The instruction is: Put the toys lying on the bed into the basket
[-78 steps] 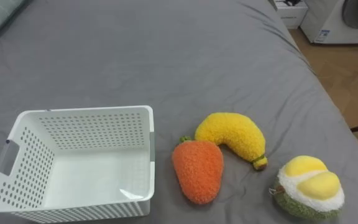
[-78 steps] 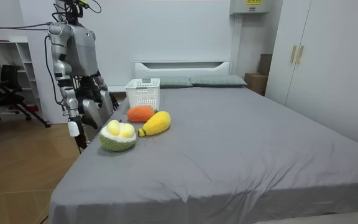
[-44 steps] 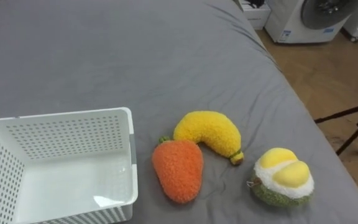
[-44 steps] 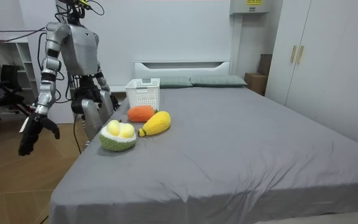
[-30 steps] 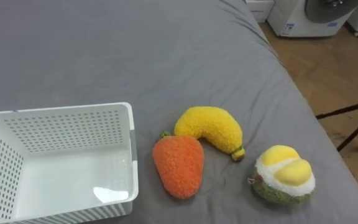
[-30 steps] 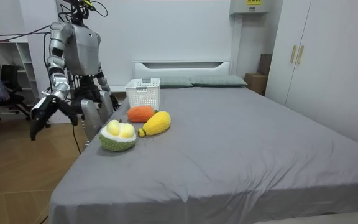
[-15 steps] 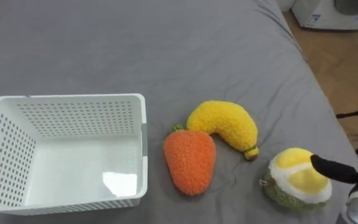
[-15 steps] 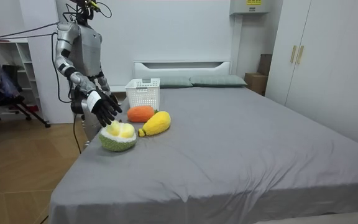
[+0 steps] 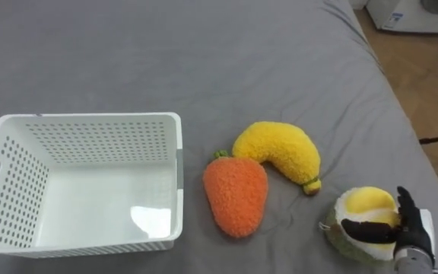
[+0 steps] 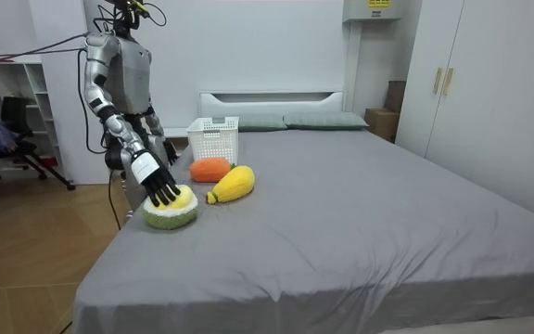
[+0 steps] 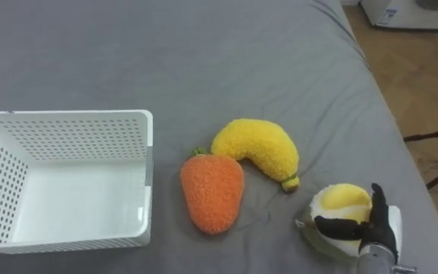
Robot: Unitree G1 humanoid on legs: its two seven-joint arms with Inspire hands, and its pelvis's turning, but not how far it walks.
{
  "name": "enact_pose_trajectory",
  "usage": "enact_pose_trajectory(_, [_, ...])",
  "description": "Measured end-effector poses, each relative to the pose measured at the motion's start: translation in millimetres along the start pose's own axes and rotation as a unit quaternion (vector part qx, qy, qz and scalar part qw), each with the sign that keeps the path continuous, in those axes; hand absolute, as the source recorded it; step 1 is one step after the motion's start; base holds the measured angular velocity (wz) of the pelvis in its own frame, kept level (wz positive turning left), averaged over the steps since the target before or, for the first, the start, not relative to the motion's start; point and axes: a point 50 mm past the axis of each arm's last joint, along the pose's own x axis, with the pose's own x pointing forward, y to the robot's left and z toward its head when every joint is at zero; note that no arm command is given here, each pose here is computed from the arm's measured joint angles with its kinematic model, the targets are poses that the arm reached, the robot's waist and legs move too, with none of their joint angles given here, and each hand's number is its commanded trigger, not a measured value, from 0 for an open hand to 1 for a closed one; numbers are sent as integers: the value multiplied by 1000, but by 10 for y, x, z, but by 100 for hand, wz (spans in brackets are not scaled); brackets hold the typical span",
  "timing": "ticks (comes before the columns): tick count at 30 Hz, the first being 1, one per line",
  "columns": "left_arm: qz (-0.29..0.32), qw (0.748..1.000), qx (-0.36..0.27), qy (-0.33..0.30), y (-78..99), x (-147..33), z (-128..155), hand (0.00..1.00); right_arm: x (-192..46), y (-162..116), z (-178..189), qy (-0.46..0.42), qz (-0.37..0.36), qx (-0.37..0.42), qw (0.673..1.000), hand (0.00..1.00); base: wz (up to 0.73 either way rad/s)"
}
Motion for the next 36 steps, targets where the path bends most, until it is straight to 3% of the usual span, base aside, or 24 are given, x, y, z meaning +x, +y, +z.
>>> enact_pose_trajectory(11, [13, 1000, -9, -2, 1, 10, 62, 0, -8, -18, -145, 27, 2, -14, 1000, 0, 0])
enact_pose_trajectory(17, [18, 1000, -12, -4, 43, 21, 89, 0, 2, -43, -173, 24, 16, -65, 997, 0, 1])
enact_pose_trajectory(18, [19, 1000, -11, -5, 45, 22, 93, 0, 3, -43, -189, 26, 18, -74, 997, 55, 5])
enact_pose_trajectory(20, [16, 1000, -5, -5, 55, 28, 102, 0, 24, -44, -227, 35, 20, -105, 994, 100, 5])
enact_pose_trajectory(36, [2, 1000, 9, -4, 16, 70, 224, 0, 213, -193, -31, 33, -31, -148, 988, 100, 2])
